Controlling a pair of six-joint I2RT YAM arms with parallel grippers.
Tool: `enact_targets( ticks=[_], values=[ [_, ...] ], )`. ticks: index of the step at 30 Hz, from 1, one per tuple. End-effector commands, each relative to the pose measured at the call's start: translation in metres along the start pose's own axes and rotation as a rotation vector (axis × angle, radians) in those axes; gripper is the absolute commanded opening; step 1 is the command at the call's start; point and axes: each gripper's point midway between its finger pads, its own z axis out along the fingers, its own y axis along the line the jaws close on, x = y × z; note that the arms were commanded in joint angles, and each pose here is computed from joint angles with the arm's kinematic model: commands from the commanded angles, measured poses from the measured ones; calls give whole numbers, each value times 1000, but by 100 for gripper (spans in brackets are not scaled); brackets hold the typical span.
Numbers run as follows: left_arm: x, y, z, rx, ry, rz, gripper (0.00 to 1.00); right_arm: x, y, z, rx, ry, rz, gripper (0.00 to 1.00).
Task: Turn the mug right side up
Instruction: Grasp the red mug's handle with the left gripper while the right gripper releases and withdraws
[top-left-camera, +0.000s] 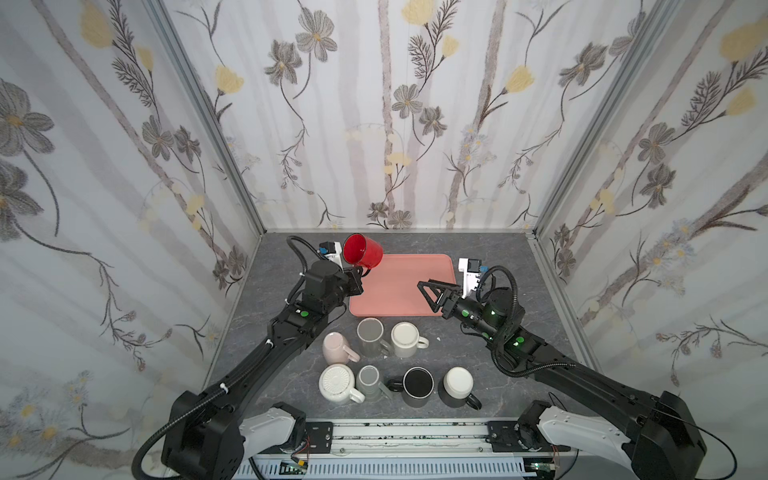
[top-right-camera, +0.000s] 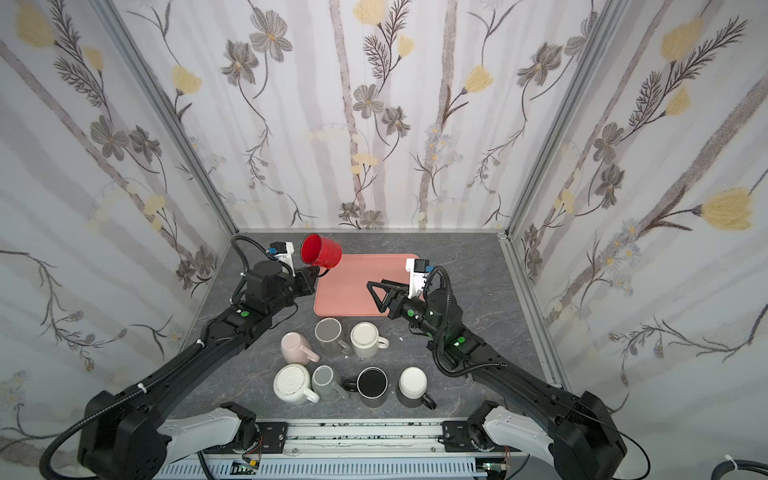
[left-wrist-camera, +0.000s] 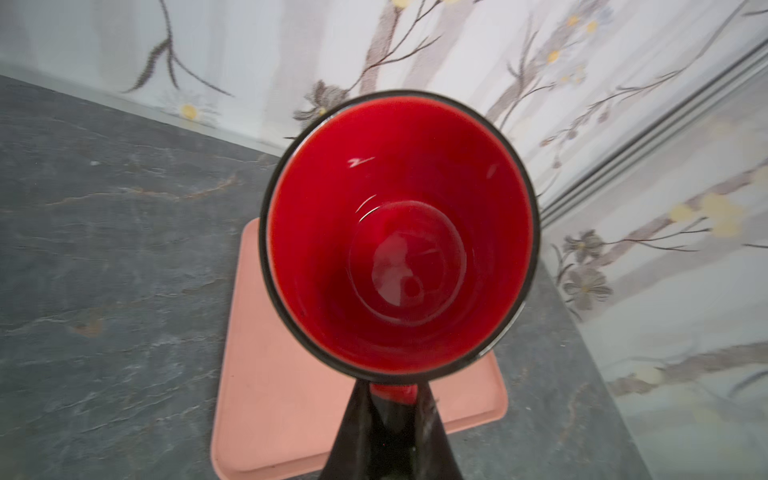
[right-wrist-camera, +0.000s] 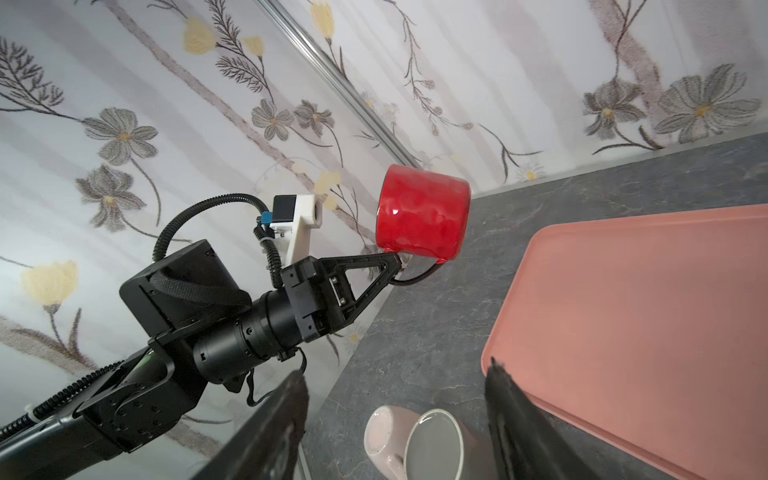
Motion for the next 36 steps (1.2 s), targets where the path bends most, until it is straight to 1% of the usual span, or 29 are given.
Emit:
enact_targets(
  ticks=[1, 6, 8, 12, 16, 17, 18, 28, 36],
  values=[
    [-13, 10, 26, -84, -52, 107, 0, 3, -12, -6, 49, 7, -13, 67],
    [2, 22, 72, -150, 29, 144, 0, 0, -23, -16, 79, -6, -7, 67],
    [10, 32, 89, -200, 63, 163, 0, -2, -26, -20, 90, -11, -4, 68],
    [23, 45, 115, -257, 128, 194, 0, -5, -34, -29, 114, -21, -1, 68],
    [37, 57, 135, -309, 206, 194, 0, -6, -42, -36, 134, -30, 2, 68],
    [47, 64, 138, -331, 236, 194, 0, -6, -44, -37, 137, -32, 3, 68],
    [40, 61, 143, -332, 228, 191, 0, -7, -44, -38, 137, -32, 5, 68],
    [50, 76, 161, -409, 276, 238, 0, -12, -51, -45, 146, -46, 11, 68],
    [51, 77, 167, -410, 277, 248, 0, -13, -54, -47, 146, -48, 18, 69]
  ],
)
